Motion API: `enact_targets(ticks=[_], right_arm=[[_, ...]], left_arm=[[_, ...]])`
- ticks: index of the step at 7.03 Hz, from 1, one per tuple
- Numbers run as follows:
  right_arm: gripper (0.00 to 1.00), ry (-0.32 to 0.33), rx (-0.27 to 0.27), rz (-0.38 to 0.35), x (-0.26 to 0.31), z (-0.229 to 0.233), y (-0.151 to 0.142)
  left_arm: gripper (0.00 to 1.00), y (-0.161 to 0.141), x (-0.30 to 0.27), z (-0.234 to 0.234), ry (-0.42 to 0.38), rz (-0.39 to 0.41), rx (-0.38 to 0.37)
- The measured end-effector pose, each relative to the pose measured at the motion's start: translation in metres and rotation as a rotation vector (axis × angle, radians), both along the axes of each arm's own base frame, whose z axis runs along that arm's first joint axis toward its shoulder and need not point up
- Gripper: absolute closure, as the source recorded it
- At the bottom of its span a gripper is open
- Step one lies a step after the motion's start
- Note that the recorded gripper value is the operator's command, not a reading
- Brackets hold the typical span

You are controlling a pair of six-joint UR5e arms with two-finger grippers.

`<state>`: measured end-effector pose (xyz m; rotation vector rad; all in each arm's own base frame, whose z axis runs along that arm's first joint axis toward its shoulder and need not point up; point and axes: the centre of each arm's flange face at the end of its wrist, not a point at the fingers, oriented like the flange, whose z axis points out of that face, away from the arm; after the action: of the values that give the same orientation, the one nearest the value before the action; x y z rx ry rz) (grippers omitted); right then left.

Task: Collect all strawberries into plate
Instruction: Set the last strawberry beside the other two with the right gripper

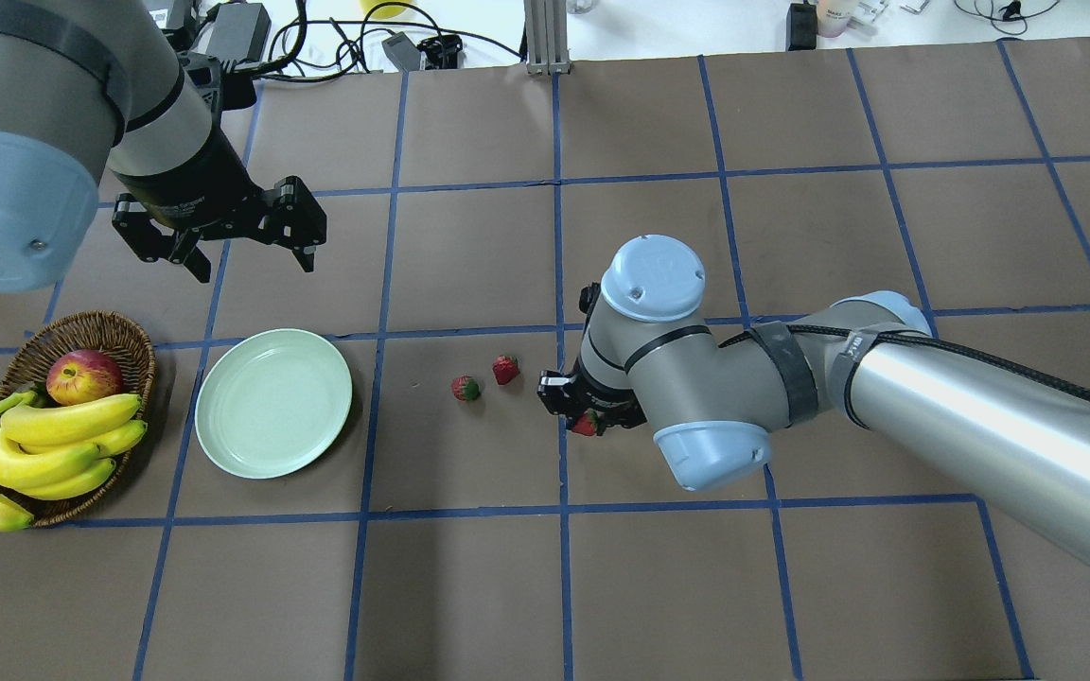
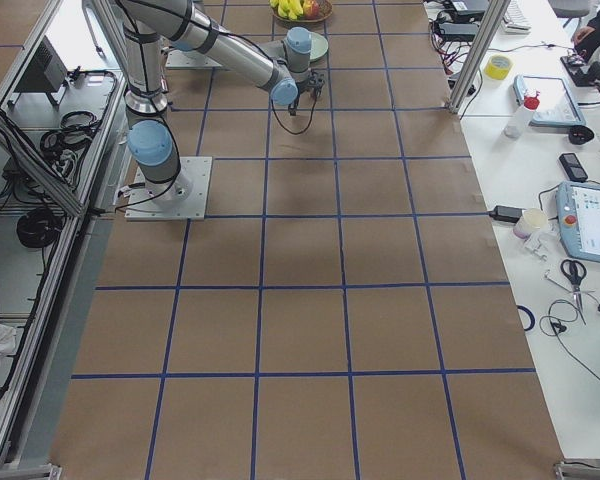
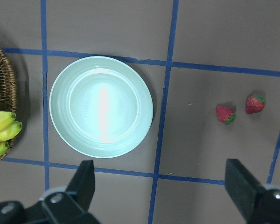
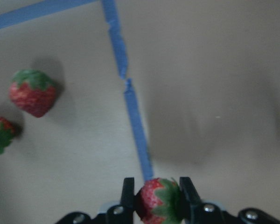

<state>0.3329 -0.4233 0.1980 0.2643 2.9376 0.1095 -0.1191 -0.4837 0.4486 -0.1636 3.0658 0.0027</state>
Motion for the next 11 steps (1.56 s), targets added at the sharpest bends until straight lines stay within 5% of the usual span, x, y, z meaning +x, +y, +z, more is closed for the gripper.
enact_targets(ticks=[2, 3, 4, 6, 9, 11], right_arm=[[1.0, -0.026, -0.001, -0.001, 0.06, -0.001, -0.009], [0.79, -0.03, 0.007, -0.001, 0.077, -0.008, -0.012], [0.41, -0.034, 0.01, -0.003, 0.085, -0.013, -0.015], [0.03, -0.033, 0.012, -0.006, 0.089, -0.017, -0.018], [0.0, 0.025, -0.049, 0.006, 0.079, 0.009, -0.022], [0.0, 0.065, -0.091, 0.045, 0.039, 0.087, -0.043]], left_arm=[[0.0, 0.0, 0.002, 0.0, -0.029, -0.006, 0.003], [0.0, -0.001, 0.004, -0.001, -0.035, -0.005, -0.001], [0.0, -0.003, 0.005, -0.002, -0.04, -0.004, -0.011], [0.0, -0.004, 0.006, -0.009, -0.036, -0.001, -0.005], [0.0, -0.006, 0.006, -0.021, -0.026, 0.002, 0.011], [0.0, -0.008, -0.003, -0.028, 0.054, 0.009, 0.017]])
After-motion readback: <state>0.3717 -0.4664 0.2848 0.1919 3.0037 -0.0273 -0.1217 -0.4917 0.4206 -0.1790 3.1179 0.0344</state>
